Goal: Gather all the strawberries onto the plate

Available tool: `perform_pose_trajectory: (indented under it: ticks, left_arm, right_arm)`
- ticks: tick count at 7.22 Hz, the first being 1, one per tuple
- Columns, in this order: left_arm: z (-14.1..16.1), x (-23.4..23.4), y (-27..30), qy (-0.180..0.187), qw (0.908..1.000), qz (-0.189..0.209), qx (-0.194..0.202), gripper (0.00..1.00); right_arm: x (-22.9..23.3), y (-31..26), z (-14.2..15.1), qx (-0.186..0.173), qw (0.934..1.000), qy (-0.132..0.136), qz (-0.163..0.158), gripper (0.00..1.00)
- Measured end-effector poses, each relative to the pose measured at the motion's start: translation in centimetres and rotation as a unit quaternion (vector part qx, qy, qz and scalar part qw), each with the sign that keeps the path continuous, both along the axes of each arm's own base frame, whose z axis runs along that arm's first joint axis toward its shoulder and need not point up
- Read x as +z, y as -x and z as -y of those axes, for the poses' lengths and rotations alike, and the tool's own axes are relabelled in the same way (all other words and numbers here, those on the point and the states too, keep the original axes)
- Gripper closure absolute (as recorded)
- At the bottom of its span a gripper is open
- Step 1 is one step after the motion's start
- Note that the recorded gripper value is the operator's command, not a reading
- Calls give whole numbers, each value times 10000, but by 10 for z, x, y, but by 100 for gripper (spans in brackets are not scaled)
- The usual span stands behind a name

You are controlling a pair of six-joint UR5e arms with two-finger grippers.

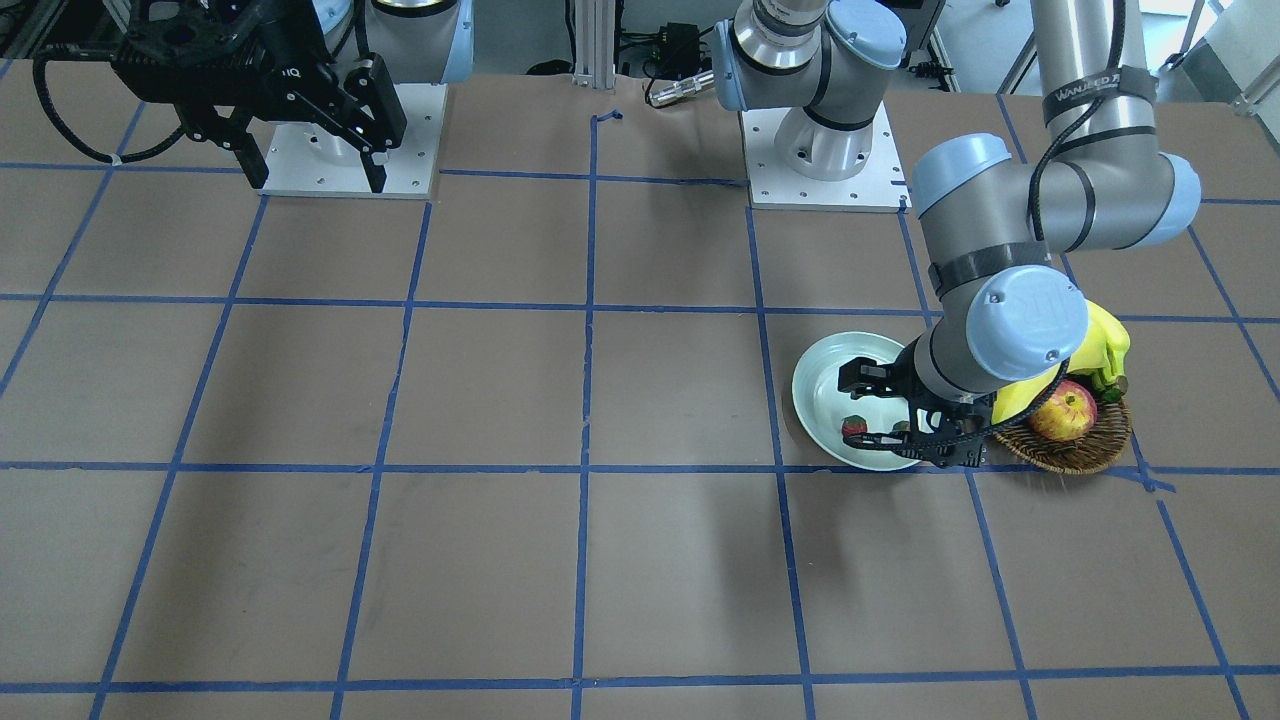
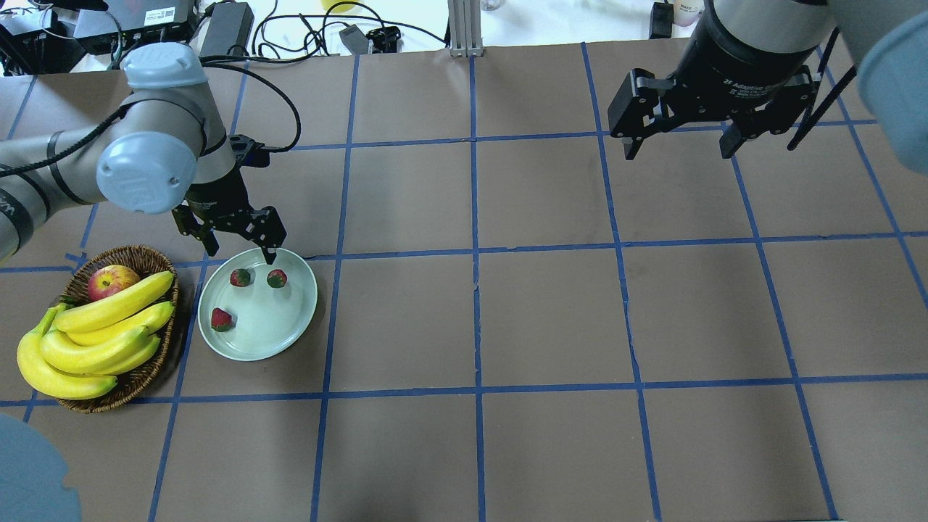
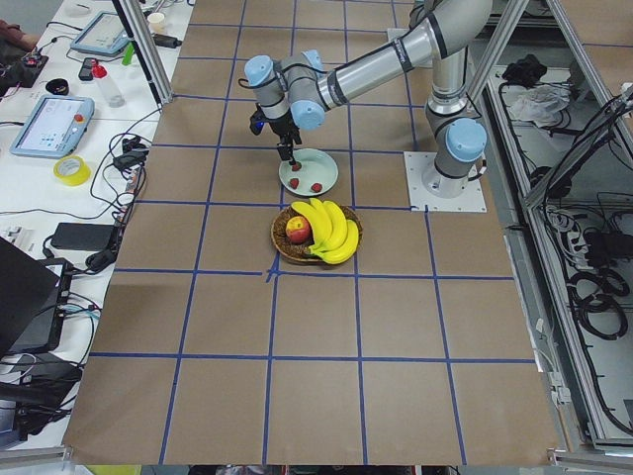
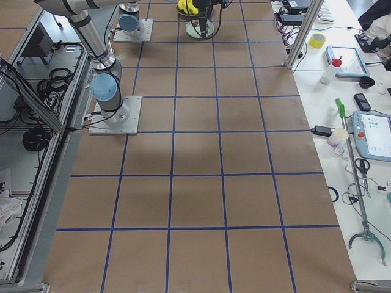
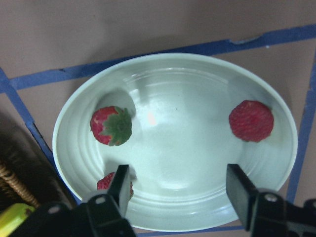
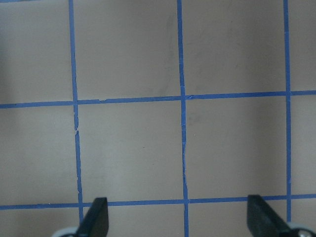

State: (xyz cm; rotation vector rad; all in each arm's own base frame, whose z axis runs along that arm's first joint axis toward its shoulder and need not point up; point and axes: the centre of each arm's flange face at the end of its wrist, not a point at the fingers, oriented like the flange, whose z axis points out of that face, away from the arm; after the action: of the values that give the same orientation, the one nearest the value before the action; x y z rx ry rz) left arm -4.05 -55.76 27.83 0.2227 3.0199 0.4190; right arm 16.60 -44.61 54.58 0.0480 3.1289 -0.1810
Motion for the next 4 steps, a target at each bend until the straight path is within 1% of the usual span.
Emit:
perform_pose_trajectory:
  ticks: [1, 2, 3, 4]
  left_arm:
    - [5, 38, 1, 147, 9998, 36, 96, 0]
    - [9, 83, 3, 375, 9990, 59, 236, 0]
    - [12, 127, 6, 658, 9973, 17, 333, 0]
    - [7, 169, 11, 923, 9949, -42, 410, 0]
  right_arm:
    - [0, 0, 0, 1, 10000, 0, 0, 0]
    - [0, 0, 0, 1, 10000, 0, 0, 0]
    - [0, 0, 0, 1, 10000, 0, 0, 0]
    - [0, 0, 0, 0, 10000, -1, -2, 0]
